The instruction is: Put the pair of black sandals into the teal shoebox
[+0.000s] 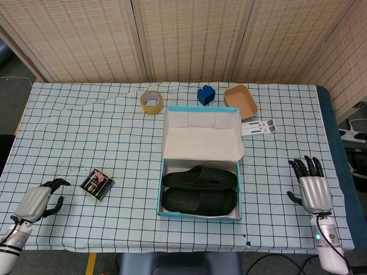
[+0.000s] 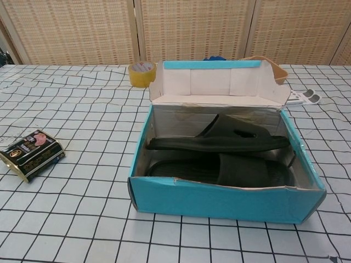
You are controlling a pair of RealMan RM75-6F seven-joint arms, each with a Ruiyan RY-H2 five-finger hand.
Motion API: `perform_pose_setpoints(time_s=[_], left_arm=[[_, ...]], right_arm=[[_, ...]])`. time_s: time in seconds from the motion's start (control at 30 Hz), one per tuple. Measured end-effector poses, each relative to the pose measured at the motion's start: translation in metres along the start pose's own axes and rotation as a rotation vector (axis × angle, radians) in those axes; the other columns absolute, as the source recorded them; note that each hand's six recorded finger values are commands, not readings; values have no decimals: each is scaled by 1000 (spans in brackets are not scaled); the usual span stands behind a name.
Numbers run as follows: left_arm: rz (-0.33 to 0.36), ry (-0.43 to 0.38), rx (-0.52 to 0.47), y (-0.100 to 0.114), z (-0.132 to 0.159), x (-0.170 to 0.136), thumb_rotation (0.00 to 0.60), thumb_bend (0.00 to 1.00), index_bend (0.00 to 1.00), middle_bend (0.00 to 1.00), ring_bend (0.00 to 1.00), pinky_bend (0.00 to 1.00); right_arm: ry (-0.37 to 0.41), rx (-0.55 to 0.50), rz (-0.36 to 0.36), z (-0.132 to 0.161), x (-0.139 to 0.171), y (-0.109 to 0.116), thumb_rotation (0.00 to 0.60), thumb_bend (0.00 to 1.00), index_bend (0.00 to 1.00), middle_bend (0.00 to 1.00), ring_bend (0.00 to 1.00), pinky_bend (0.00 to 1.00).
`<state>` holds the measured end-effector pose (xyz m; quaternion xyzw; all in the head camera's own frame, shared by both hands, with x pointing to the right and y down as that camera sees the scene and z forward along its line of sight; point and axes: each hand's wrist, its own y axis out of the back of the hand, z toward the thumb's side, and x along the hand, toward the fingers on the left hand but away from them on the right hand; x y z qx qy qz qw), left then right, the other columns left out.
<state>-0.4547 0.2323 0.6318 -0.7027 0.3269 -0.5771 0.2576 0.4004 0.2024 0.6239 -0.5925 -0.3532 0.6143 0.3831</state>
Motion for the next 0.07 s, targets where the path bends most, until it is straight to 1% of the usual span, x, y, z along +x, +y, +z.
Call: perform_pose_setpoints(time_s=[0.07], left_arm=[[-2, -7, 9, -1, 2, 0, 600, 568, 279, 234, 297, 456]], right_arm=[[5, 1, 28, -4, 3, -4, 600, 62, 127, 105, 0, 0]])
